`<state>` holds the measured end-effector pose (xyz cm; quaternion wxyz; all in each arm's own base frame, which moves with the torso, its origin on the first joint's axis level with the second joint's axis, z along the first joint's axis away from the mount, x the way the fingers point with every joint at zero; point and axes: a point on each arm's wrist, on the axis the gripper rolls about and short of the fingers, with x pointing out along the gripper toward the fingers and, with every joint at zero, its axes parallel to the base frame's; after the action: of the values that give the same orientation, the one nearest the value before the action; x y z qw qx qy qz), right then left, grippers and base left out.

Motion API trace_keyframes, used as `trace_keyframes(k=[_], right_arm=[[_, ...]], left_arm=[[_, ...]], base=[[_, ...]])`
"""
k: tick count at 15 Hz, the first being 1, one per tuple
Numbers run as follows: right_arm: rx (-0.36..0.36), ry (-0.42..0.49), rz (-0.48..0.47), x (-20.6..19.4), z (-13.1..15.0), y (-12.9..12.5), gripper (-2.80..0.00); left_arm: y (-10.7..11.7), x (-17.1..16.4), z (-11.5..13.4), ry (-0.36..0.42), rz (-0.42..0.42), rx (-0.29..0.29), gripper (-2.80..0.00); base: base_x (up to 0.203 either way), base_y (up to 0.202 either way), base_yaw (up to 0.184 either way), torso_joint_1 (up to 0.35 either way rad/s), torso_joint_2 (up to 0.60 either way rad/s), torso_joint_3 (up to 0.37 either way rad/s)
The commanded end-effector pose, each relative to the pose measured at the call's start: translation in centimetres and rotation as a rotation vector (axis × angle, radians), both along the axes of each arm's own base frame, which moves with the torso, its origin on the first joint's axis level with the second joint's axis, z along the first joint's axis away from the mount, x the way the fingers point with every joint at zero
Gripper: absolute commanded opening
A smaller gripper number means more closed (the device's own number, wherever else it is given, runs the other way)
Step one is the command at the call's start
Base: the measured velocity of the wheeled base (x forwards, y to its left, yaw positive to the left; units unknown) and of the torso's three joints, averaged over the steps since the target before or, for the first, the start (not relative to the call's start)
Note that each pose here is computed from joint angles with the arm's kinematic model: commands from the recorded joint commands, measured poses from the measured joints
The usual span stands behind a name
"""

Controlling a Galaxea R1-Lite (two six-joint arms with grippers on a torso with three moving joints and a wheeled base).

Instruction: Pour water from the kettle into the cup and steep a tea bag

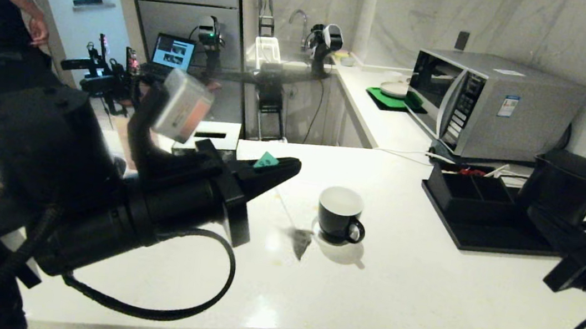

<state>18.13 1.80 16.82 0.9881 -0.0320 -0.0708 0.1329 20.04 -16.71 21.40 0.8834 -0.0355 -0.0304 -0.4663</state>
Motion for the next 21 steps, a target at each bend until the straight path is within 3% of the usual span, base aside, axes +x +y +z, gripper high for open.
trace_keyframes(k=[1, 3, 6, 14, 18, 21], right_arm=[[-0.001, -0.009, 0.002, -2.2, -0.3, -0.2, -2.8], [-0.003, 0.007, 0.0, -4.2, -1.2, -0.3, -2.8], [0.021, -0.044, -0.007, -5.8, -0.5, -0.5, -2.8], [0.026, -0.114, -0.172, -12.8, -0.4, -1.4, -2.8], [-0.009, 0.035, -0.318, -15.8, -3.5, -1.9, -2.8], [-0.015, 0.059, -0.341, -17.0, -4.6, -2.0, -2.8]], left_arm=[[0.3, -0.2, 0.0, -0.001, 0.005, -0.002, -2.8], [0.6, -0.2, -0.5, 0.012, 0.011, 0.007, -2.8], [0.6, -0.2, -0.7, 0.018, 0.011, 0.012, -2.8], [1.1, 0.2, -0.9, 0.027, 0.045, 0.015, -2.8], [1.2, 0.3, -0.9, 0.029, 0.051, 0.017, -2.8], [1.2, 0.3, -0.9, 0.03, 0.053, 0.016, -2.8]], base=[[0.0, 0.0, 0.0, 0.0, 0.0, 0.0], [0.0, 0.0, 0.0, 0.0, 0.0, 0.0], [0.0, 0.0, 0.0, 0.0, 0.0, 0.0], [0.0, 0.0, 0.0, 0.0, 0.0, 0.0], [0.0, 0.0, 0.0, 0.0, 0.0, 0.0], [0.0, 0.0, 0.0, 0.0, 0.0, 0.0]])
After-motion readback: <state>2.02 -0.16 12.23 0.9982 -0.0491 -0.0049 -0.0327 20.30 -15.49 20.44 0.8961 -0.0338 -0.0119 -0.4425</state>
